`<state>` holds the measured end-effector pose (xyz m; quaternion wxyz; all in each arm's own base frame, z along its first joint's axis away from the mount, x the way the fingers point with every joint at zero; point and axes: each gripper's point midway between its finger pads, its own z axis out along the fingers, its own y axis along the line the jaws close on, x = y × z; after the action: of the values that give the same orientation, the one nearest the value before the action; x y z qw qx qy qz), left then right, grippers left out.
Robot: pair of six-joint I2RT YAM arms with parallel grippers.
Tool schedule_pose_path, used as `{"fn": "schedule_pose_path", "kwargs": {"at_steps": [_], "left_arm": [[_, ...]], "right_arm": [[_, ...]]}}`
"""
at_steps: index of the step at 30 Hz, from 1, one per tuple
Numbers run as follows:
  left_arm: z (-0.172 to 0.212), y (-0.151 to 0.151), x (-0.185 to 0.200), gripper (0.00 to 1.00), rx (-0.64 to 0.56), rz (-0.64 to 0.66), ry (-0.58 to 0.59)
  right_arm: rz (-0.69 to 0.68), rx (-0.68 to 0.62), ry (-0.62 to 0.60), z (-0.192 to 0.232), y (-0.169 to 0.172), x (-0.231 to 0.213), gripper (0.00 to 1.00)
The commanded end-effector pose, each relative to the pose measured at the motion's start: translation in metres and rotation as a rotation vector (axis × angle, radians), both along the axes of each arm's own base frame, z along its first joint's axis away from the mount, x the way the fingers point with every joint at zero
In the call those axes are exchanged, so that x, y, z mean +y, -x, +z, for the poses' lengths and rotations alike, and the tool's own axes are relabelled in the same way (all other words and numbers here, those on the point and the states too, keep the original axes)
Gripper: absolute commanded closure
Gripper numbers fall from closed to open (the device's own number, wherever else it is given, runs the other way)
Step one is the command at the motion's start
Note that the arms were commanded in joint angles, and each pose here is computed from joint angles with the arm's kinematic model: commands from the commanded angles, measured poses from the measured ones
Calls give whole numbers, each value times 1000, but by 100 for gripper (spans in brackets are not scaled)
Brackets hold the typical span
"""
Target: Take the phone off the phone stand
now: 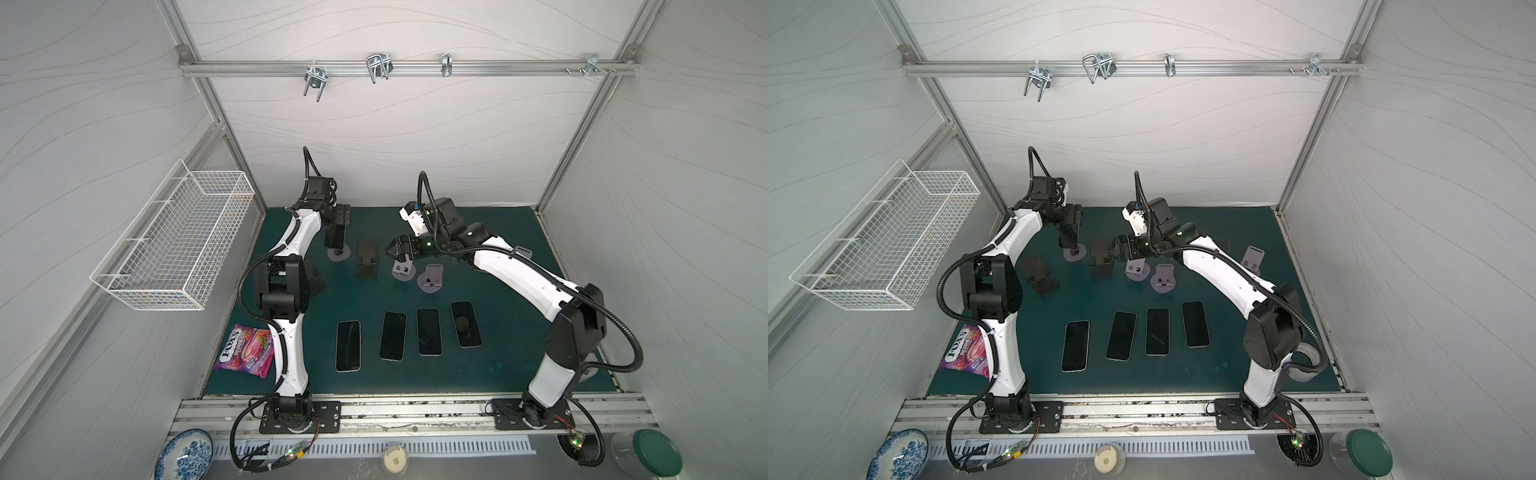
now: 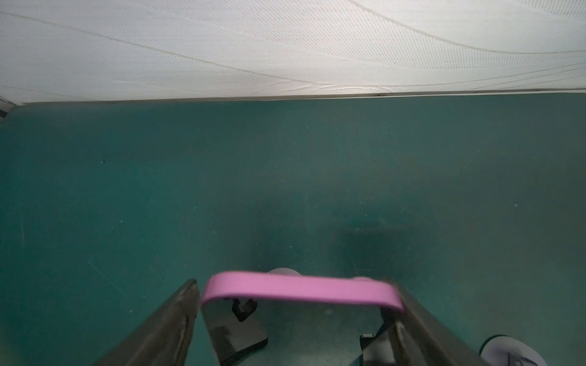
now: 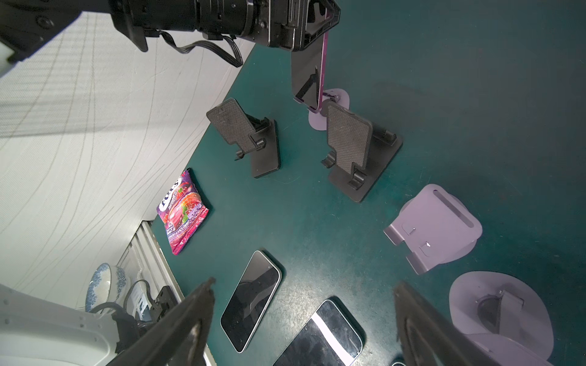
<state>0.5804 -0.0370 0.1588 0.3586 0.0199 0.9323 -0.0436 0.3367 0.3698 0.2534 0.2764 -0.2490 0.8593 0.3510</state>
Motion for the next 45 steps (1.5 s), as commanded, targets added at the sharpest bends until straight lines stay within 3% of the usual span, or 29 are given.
{"fn": "schedule_pose_path", "kwargs": {"at_steps": [1, 13, 19, 27, 45], "left_arm": [[2, -8, -2, 10, -19, -30, -7], [-4, -10, -6, 12, -14, -35, 17], [-5, -10, -7, 17, -14, -34, 24], [11, -11, -5, 28, -45, -20, 22], [48, -4, 0, 34, -123, 30, 38]], "right_arm": [[2, 28, 9, -8, 0, -1, 11], [3, 36, -1, -6, -1, 0, 12], [3, 25, -6, -1, -1, 0, 12], [0, 14, -9, 9, 1, -3, 13], [-13, -12, -20, 25, 11, -14, 14]]}}
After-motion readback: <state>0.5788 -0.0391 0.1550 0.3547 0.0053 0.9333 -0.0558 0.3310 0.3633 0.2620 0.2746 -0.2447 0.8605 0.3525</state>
